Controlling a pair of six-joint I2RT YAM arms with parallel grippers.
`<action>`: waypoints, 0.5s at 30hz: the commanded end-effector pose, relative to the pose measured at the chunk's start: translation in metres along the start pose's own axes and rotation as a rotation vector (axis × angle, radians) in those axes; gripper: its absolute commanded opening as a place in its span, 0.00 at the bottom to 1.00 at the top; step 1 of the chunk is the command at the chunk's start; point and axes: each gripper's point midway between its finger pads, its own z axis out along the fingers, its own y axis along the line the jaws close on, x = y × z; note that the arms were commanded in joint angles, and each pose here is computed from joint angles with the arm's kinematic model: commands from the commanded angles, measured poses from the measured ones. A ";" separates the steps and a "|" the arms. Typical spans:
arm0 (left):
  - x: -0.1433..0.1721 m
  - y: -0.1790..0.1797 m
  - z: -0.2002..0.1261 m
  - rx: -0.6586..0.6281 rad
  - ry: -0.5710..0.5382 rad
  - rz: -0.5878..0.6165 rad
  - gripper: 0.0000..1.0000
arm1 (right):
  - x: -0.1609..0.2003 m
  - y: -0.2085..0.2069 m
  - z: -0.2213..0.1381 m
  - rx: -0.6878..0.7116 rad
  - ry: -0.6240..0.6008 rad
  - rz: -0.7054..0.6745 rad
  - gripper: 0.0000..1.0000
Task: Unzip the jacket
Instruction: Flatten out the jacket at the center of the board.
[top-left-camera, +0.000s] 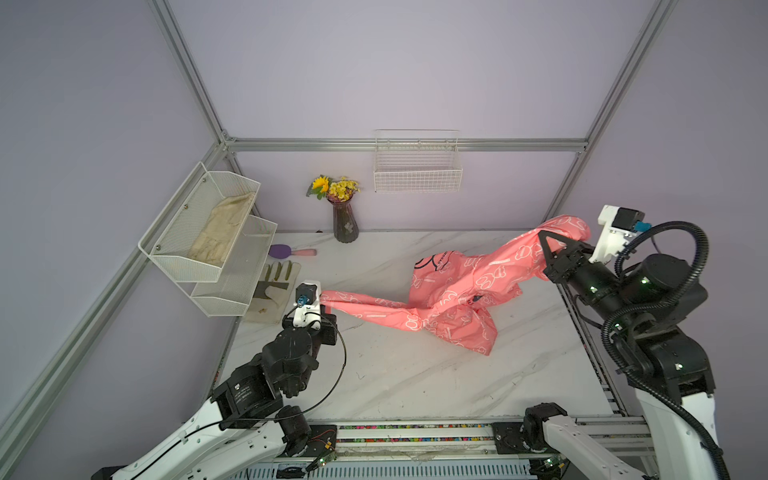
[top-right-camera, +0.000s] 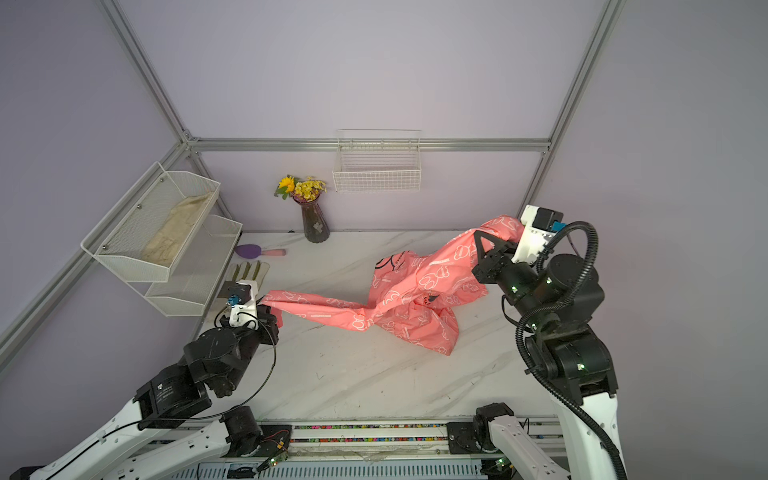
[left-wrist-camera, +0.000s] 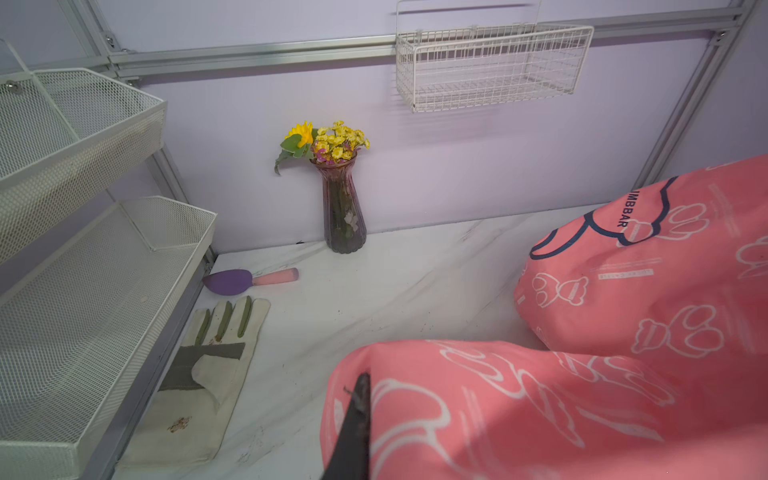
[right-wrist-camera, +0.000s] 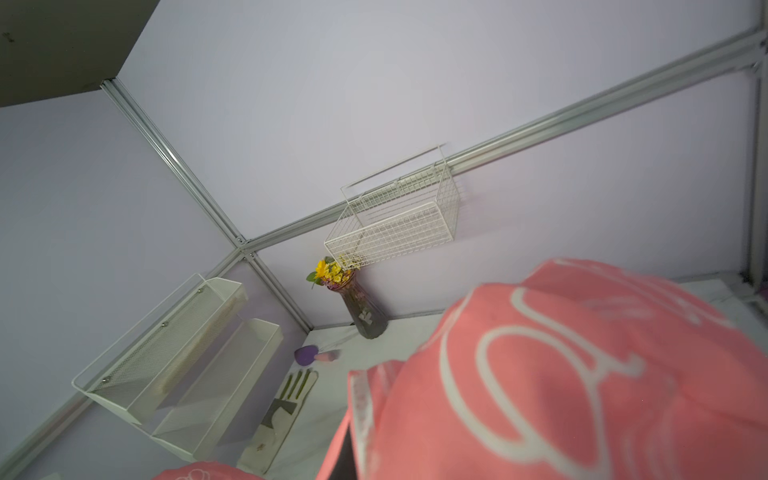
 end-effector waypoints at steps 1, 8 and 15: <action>-0.050 0.009 -0.024 0.068 -0.089 -0.011 0.00 | -0.052 0.007 -0.042 0.077 -0.135 -0.167 0.00; -0.093 0.009 -0.051 0.187 -0.135 0.008 0.00 | -0.132 0.029 -0.069 0.126 -0.283 -0.173 0.00; -0.079 0.002 -0.047 0.203 -0.016 0.173 0.00 | -0.113 0.019 -0.002 0.145 -0.113 -0.123 0.00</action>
